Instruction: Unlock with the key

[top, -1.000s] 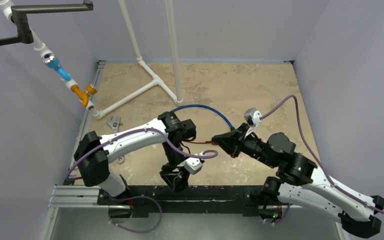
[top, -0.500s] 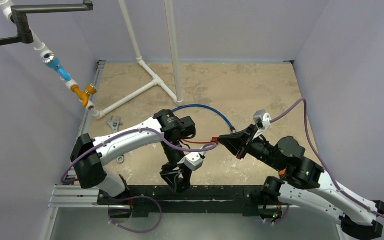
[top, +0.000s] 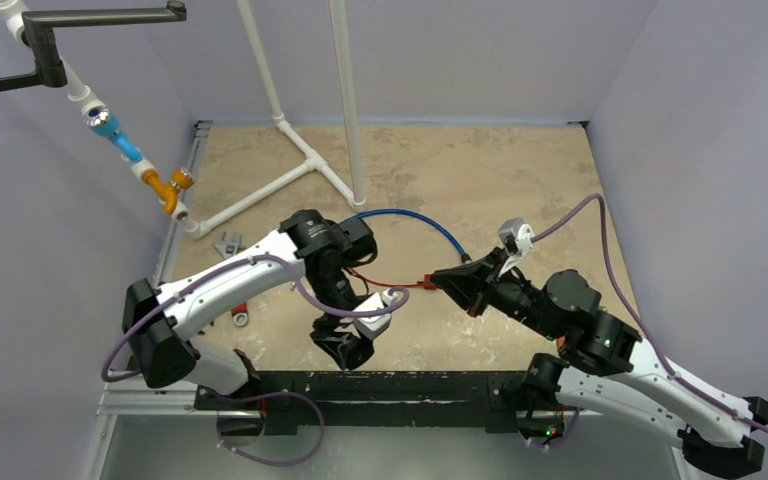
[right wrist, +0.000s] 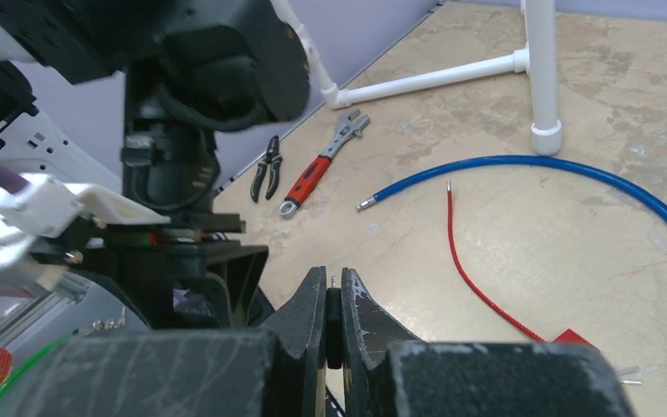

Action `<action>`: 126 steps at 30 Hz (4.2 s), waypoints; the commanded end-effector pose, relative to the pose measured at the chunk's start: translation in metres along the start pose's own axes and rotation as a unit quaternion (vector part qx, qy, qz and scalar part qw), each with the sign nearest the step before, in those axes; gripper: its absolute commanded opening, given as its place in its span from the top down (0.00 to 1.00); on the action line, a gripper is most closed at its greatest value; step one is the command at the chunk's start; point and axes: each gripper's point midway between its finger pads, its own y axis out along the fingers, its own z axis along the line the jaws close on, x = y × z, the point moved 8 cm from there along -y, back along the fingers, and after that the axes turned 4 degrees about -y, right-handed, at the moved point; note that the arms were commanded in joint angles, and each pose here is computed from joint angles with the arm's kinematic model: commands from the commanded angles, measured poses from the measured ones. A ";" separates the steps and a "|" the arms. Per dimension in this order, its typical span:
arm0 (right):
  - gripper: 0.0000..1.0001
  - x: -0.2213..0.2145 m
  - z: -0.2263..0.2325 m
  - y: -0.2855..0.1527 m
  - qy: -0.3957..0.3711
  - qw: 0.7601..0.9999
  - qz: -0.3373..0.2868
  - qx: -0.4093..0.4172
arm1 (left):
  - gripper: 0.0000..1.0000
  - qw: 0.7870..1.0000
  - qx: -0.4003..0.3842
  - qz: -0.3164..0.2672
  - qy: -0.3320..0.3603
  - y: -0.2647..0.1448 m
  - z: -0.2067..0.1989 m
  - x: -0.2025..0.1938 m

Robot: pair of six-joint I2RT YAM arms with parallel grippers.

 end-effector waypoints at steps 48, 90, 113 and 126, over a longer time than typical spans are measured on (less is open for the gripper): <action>1.00 -0.010 -0.003 0.017 0.034 0.999 0.005 -0.021 | 1.00 0.993 0.105 -0.009 -0.050 -0.040 -0.014 0.006; 1.00 -0.001 -0.071 0.120 0.311 0.930 0.184 0.068 | 1.00 0.867 0.400 -0.151 -0.258 -0.101 0.070 -0.040; 1.00 0.013 -0.063 0.139 0.264 0.961 0.074 -0.048 | 1.00 0.830 0.490 -0.180 -0.196 -0.112 0.067 -0.016; 1.00 0.004 -0.056 0.130 0.267 0.959 0.076 -0.050 | 1.00 0.829 0.507 -0.177 -0.155 -0.111 0.061 -0.018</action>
